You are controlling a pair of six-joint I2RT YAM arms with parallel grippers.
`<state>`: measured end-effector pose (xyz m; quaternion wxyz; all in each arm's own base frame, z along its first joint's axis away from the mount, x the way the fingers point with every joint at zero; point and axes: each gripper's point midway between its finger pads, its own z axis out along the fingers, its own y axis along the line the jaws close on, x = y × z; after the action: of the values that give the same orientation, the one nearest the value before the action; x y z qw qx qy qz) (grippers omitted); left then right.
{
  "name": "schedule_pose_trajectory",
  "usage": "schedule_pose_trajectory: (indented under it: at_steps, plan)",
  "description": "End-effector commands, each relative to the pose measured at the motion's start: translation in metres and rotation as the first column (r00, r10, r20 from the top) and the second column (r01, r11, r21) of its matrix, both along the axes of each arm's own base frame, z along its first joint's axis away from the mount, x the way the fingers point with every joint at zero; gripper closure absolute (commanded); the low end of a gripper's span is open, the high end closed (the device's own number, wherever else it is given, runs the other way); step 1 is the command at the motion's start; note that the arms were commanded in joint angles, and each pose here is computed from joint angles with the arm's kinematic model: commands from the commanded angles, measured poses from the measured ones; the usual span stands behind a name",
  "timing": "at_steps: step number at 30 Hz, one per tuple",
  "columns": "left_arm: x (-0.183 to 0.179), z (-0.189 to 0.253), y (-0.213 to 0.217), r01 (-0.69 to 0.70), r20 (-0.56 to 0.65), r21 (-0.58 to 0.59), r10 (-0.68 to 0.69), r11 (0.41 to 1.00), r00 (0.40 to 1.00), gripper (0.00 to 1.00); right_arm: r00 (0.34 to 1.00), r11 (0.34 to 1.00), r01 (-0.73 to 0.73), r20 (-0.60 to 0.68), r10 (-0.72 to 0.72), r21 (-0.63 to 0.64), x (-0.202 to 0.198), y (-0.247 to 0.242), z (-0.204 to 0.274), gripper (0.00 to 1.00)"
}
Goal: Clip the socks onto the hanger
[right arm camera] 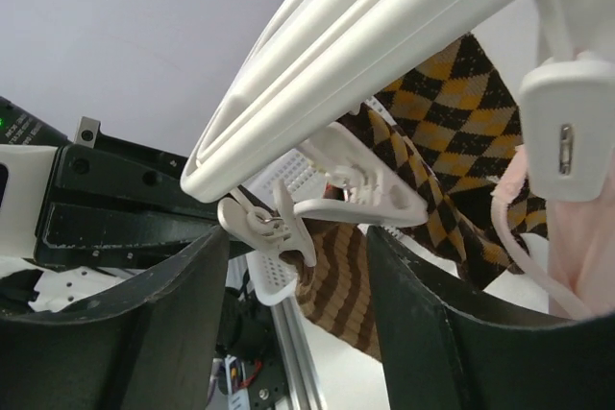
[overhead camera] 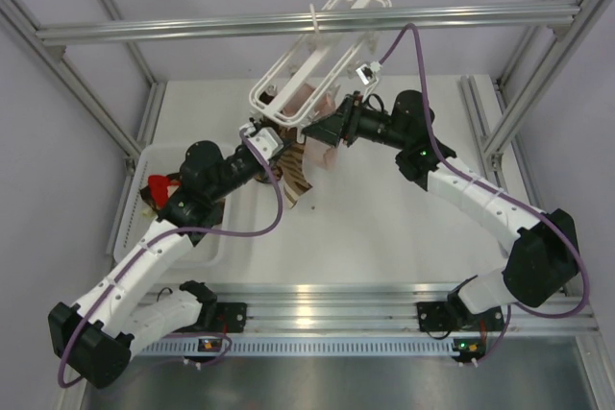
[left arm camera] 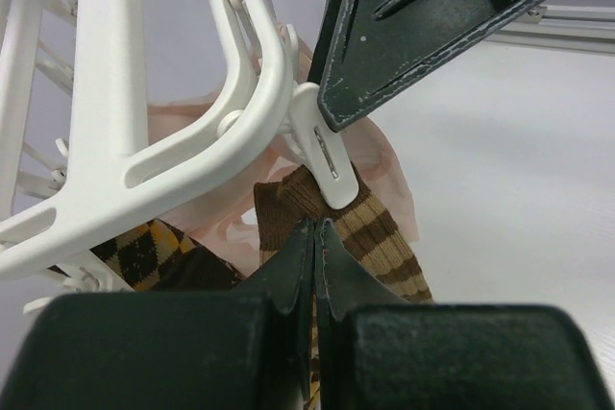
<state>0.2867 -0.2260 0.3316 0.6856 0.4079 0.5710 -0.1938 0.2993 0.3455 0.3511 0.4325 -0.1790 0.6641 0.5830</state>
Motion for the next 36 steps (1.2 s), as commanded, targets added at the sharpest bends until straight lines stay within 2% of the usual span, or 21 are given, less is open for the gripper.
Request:
schedule_pose_trajectory:
  at_steps: [1, 3, 5, 15, 20, 24, 36]
  plan:
    - [0.0, 0.038, 0.001, -0.006, 0.083, -0.076, 0.012, 0.997, 0.996, 1.0, 0.999, 0.999, 0.002, 0.042, -0.003, 0.033, 0.001, -0.004, 0.02, 0.41]
    - [-0.001, 0.037, 0.003, -0.016, 0.072, -0.082, 0.022, 0.997, 0.997, 1.0, 0.999, 0.999, 0.013, 0.045, -0.015, 0.041, 0.002, -0.007, 0.023, 0.36]
    - [-0.001, 0.034, 0.005, -0.03, 0.058, -0.079, 0.035, 0.996, 0.998, 1.0, 0.999, 0.999, 0.014, 0.046, -0.016, 0.046, 0.001, -0.009, 0.025, 0.35]
    - [-0.006, 0.028, 0.028, -0.14, -0.023, -0.112, 0.138, 0.984, 0.99, 1.0, 0.994, 0.999, -0.005, 0.105, 0.002, 0.032, -0.026, -0.03, 0.028, 0.4]
    - [-0.009, 0.026, 0.036, -0.174, -0.053, -0.105, 0.169, 0.979, 0.984, 1.0, 0.979, 0.996, 0.088, 0.187, -0.085, -0.007, -0.009, -0.049, 0.032, 0.4]
    - [-0.012, 0.021, 0.04, -0.192, -0.085, -0.09, 0.185, 0.977, 0.979, 1.0, 0.958, 0.996, 0.094, 0.273, -0.088, -0.008, 0.002, -0.045, 0.047, 0.41]
    - [-0.014, 0.024, 0.045, -0.211, -0.119, -0.078, 0.201, 0.974, 0.972, 1.0, 0.947, 1.0, 0.012, 0.319, -0.013, 0.006, 0.008, -0.015, 0.051, 0.39]
